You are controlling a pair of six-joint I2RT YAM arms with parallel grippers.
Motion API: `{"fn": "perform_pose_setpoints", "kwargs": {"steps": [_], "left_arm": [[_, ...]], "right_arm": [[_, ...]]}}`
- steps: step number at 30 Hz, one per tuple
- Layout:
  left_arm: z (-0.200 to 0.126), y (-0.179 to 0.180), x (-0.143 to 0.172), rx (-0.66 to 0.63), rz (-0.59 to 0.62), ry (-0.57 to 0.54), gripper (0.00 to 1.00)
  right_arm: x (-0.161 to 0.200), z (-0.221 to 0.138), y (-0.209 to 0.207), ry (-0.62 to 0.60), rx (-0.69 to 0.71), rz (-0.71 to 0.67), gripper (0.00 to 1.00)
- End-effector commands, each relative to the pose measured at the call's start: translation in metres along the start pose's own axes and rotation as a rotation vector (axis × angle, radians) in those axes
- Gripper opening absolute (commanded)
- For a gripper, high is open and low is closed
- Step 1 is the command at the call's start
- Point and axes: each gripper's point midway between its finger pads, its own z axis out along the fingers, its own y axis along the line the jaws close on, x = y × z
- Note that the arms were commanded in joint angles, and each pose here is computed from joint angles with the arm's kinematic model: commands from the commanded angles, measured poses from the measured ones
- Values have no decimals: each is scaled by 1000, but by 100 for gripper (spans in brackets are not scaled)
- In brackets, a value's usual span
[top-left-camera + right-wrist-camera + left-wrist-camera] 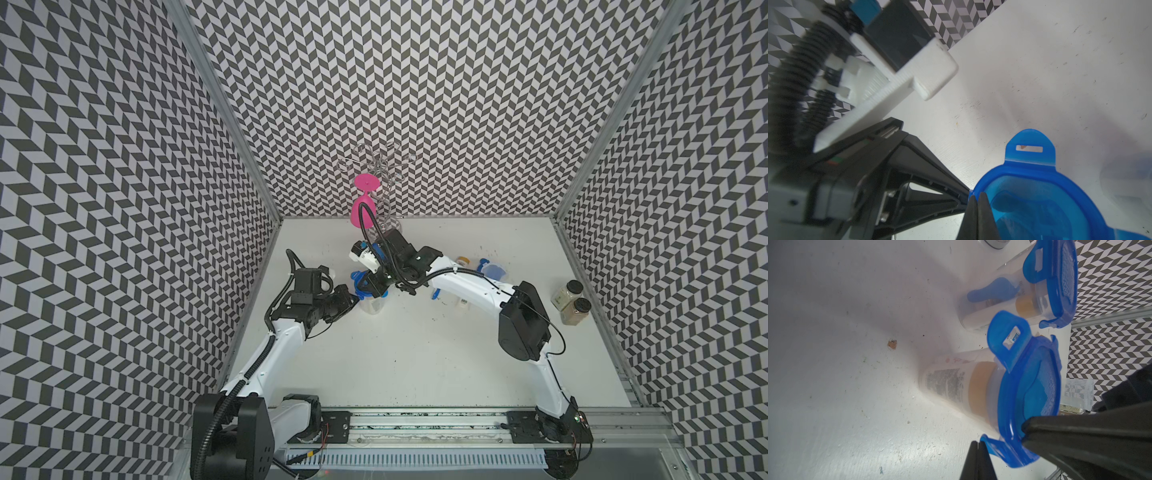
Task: Pack away toiletry kits
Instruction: Close the fastener on the container.
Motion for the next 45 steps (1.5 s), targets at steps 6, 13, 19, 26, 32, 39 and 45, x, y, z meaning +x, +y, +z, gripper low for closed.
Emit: {"fn": "perform_pose_setpoints", "kwargs": {"steps": [6, 13, 19, 26, 32, 39, 45], "left_arm": [[-6, -5, -10, -16, 52, -29, 7], [-25, -8, -19, -69, 99, -62, 30], [-35, -30, -33, -38, 149, -72, 66], [-17, -39, -56, -17, 164, -82, 88], [2, -50, -68, 15, 191, -62, 88], [19, -55, -66, 31, 204, -18, 76], [30, -55, -54, 36, 208, 15, 62]], "right_arm": [[19, -13, -20, 142, 65, 155, 22], [-17, -52, -29, 23, 53, 185, 31], [-36, -81, -29, -53, 47, 191, 33], [-9, -92, -45, -13, -30, 285, 44], [2, -91, -35, -5, -99, 281, 50], [3, -84, -44, -34, -124, 303, 50], [-5, -77, -48, -56, -156, 293, 49]]}}
